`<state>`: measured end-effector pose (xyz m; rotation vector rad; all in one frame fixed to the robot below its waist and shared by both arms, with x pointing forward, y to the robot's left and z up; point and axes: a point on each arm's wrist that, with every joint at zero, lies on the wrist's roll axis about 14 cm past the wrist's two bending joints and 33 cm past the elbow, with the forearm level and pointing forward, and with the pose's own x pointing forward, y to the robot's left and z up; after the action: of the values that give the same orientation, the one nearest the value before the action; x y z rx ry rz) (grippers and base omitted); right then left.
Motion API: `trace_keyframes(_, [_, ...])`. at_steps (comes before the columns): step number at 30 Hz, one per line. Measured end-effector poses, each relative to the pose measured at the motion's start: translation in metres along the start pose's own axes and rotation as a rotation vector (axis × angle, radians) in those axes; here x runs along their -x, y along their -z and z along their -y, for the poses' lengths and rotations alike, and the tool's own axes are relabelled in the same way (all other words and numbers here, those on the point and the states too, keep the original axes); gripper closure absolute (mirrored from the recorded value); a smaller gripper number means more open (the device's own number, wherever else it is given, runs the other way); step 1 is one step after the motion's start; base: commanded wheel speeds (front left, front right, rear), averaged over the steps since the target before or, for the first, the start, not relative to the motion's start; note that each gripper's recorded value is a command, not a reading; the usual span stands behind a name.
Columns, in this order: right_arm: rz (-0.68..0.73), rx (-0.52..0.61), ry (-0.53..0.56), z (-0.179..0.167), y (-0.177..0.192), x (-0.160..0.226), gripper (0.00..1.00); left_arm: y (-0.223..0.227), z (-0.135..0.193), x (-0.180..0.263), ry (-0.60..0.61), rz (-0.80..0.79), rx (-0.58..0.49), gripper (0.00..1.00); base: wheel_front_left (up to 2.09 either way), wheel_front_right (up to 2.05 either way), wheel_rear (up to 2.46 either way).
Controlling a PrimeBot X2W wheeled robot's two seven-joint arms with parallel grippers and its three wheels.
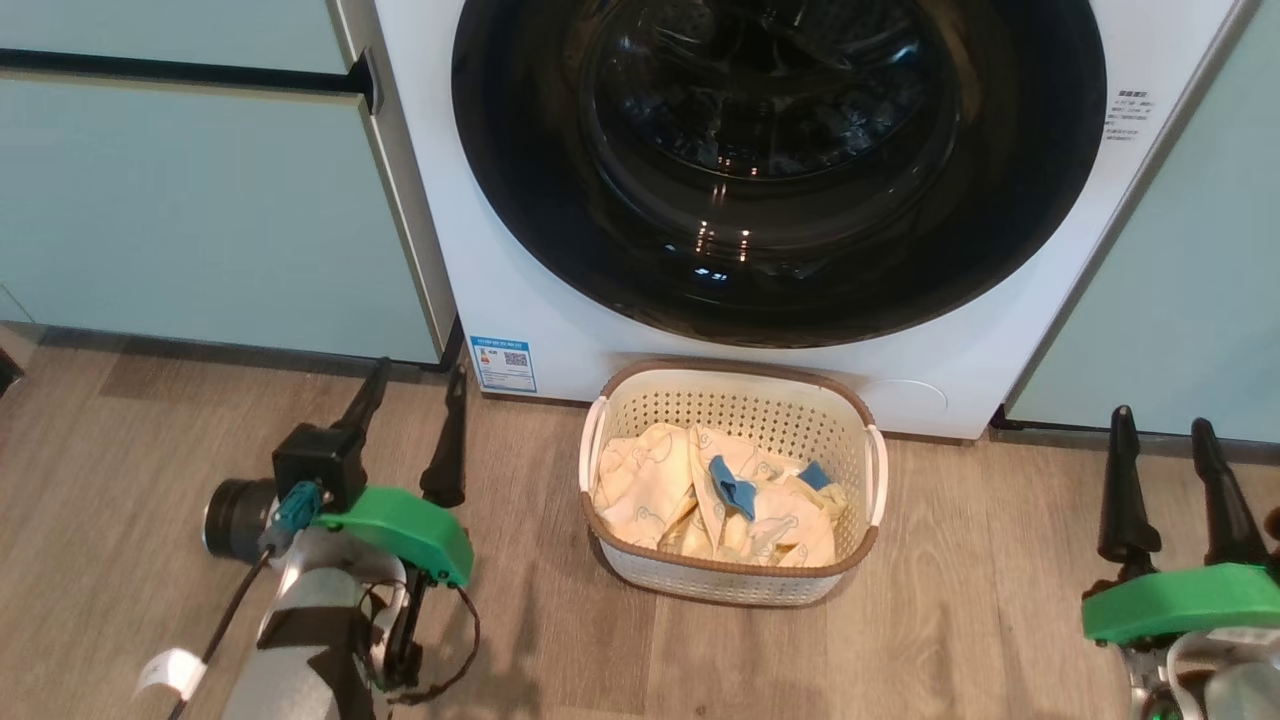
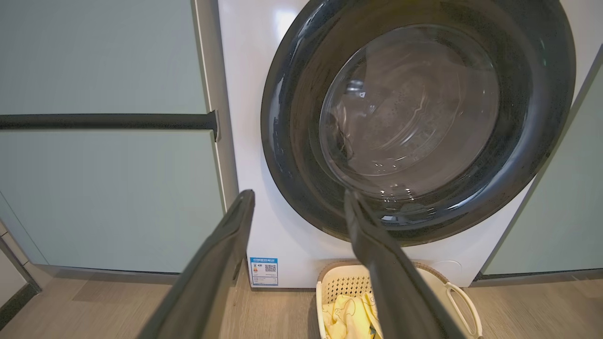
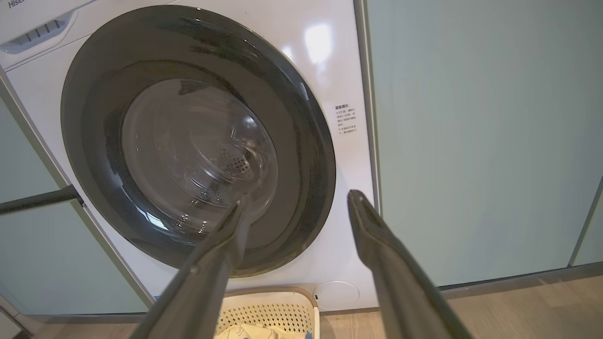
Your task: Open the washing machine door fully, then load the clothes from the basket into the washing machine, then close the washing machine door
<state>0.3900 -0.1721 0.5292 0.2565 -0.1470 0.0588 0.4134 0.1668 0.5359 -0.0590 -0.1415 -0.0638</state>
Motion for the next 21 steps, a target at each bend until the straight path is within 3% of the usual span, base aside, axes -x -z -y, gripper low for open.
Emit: trace_keyframes(21, [-0.025,0.012,0.007,0.0027,0.0077,0.0019,0.0,0.0016,-0.006,0.0004,-0.02,-0.005,0.002,0.0,0.0,0.0,0.0])
